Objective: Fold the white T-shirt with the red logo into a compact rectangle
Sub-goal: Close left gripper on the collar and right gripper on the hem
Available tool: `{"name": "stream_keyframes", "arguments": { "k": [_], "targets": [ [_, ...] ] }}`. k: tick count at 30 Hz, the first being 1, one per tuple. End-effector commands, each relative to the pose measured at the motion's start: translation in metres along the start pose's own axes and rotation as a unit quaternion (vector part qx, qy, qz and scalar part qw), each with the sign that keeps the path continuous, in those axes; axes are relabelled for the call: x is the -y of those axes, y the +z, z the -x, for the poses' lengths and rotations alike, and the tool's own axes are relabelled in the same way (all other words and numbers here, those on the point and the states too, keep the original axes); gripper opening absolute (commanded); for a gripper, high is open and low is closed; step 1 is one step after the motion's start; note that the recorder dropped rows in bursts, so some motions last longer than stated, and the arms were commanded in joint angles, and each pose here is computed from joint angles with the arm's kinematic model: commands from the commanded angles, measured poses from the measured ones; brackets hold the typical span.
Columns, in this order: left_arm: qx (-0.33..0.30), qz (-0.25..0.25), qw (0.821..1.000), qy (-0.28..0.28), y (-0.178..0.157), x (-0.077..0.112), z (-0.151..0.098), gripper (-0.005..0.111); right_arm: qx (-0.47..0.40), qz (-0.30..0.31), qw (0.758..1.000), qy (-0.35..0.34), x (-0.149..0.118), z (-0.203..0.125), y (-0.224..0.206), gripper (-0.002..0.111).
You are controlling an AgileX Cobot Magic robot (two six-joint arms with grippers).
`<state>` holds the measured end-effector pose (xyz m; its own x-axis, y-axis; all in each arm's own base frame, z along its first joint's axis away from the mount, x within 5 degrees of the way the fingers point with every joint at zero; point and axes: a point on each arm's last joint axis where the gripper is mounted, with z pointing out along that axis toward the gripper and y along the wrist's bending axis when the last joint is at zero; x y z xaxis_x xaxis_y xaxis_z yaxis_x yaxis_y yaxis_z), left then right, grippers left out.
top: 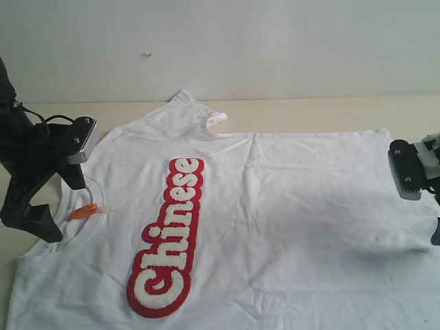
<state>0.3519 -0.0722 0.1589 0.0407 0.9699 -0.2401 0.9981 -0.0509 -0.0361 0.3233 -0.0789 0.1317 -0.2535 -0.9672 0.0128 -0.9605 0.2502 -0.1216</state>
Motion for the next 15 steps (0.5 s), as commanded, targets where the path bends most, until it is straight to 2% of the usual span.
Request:
{"name": "stream_keyframes", "arguments": {
  "k": [1, 5, 7, 9, 12, 13, 15],
  "targets": [
    [0.003, -0.001, 1.0, -0.002, -0.001, -0.001, 0.0, 0.105, -0.006, 0.008, 1.0, -0.009, 0.002, -0.003, 0.015, 0.087],
    [0.003, -0.001, 1.0, -0.002, -0.001, -0.001, 0.0, 0.105, -0.019, 0.029, 0.999, -0.029, 0.0, -0.005, 0.032, 0.077],
    [0.004, -0.002, 1.0, -0.003, -0.001, 0.0, 0.001, 0.105, -0.018, 0.042, 0.999, -0.03, -0.002, -0.005, 0.043, 0.062],
    [0.004, -0.004, 1.0, -0.003, 0.0, 0.0, 0.0, 0.105, -0.02, 0.052, 0.998, -0.013, -0.003, -0.005, 0.049, 0.036],
    [0.003, -0.016, 1.0, -0.006, 0.009, -0.002, -0.002, 0.105, -0.021, 0.053, 0.998, -0.004, -0.003, -0.005, 0.05, 0.005],
    [0.002, -0.021, 1.0, -0.008, 0.012, -0.002, -0.003, 0.105, -0.021, 0.052, 0.998, 0.004, -0.003, -0.005, 0.05, 0.0],
    [0.0, -0.028, 1.0, -0.008, 0.018, -0.002, -0.004, 0.105, -0.022, 0.053, 0.998, 0.01, -0.003, -0.005, 0.05, 0.0]
  ]
}}
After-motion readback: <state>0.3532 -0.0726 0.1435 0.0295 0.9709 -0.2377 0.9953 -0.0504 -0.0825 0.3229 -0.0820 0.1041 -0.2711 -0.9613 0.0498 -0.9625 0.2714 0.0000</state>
